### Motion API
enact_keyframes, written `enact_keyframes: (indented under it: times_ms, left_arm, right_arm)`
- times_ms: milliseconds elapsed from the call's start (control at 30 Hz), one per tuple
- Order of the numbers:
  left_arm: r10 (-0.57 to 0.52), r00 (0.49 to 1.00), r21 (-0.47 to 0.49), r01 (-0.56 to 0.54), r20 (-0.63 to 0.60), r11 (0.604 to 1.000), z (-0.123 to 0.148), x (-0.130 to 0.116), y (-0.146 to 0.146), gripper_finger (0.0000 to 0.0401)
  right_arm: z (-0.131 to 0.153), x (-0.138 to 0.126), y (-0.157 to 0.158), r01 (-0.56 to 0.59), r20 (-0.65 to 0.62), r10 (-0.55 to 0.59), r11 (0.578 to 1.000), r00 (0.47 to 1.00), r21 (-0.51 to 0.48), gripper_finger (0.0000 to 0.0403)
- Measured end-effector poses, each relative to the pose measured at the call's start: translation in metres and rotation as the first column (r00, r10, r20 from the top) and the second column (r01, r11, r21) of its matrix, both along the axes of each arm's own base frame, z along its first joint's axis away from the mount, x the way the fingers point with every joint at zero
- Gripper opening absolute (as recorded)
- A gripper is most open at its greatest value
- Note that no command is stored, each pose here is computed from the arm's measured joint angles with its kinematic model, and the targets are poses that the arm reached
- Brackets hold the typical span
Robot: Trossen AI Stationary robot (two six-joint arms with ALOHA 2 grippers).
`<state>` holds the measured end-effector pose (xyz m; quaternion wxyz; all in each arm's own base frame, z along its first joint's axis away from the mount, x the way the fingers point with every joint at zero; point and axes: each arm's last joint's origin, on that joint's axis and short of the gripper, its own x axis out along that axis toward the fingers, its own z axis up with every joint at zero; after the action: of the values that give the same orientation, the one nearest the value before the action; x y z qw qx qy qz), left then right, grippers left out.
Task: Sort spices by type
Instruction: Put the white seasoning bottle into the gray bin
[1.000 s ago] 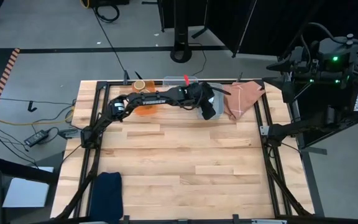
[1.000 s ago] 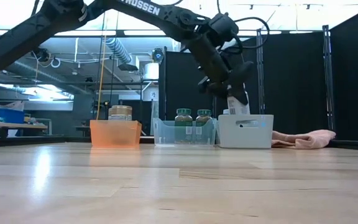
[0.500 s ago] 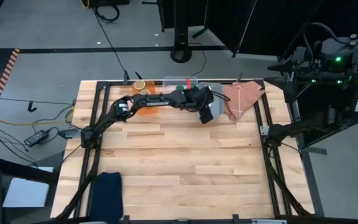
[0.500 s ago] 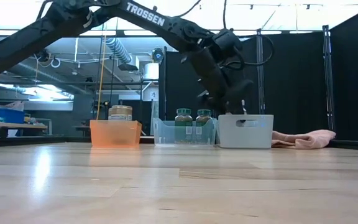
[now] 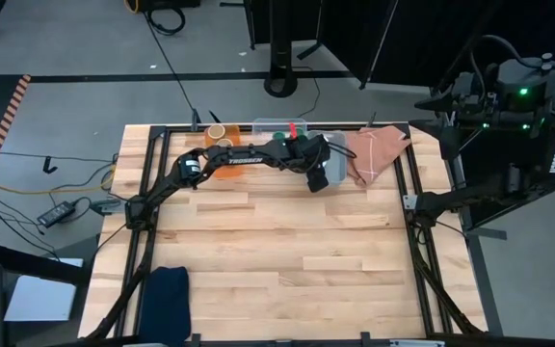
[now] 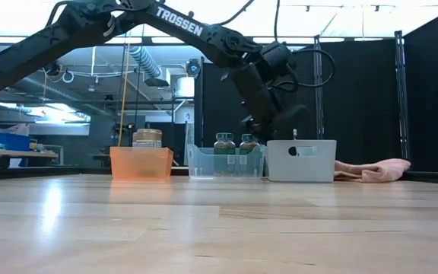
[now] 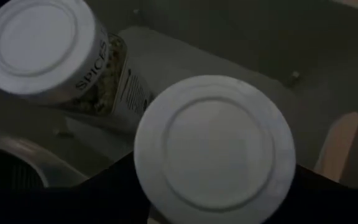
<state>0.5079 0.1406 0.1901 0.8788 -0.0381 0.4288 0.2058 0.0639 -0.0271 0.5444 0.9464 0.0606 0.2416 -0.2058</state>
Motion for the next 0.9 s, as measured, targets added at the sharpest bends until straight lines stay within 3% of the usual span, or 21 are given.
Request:
enact_keyframes:
  times_ms: [167,467,633,900]
  left_arm:
    - [-0.078,0.997,0.0,0.078,-0.012,0.997,-0.001,0.0,-0.001,0.0259]
    - [-0.089,0.996,-0.009,0.089,-0.012,0.996,-0.001,0.0,-0.001,0.0333]
    - [-0.096,0.995,-0.017,0.095,-0.013,0.995,0.0,0.0,-0.002,0.0345]
    - [-0.107,0.994,-0.014,0.107,0.004,0.994,0.027,0.001,-0.001,0.0347]
  right_arm:
    - [0.0,0.0,0.0,0.0,0.0,0.0,1.0,1.0,0.0,0.0241]
    - [0.0,0.0,0.0,-0.001,-0.001,0.001,1.0,1.0,-0.002,0.0242]
    - [0.0,-0.001,0.0,-0.002,0.0,0.002,1.0,1.0,-0.004,0.0241]
    - [0.0,-0.001,0.0,-0.004,-0.002,0.004,1.0,1.0,-0.008,0.024]
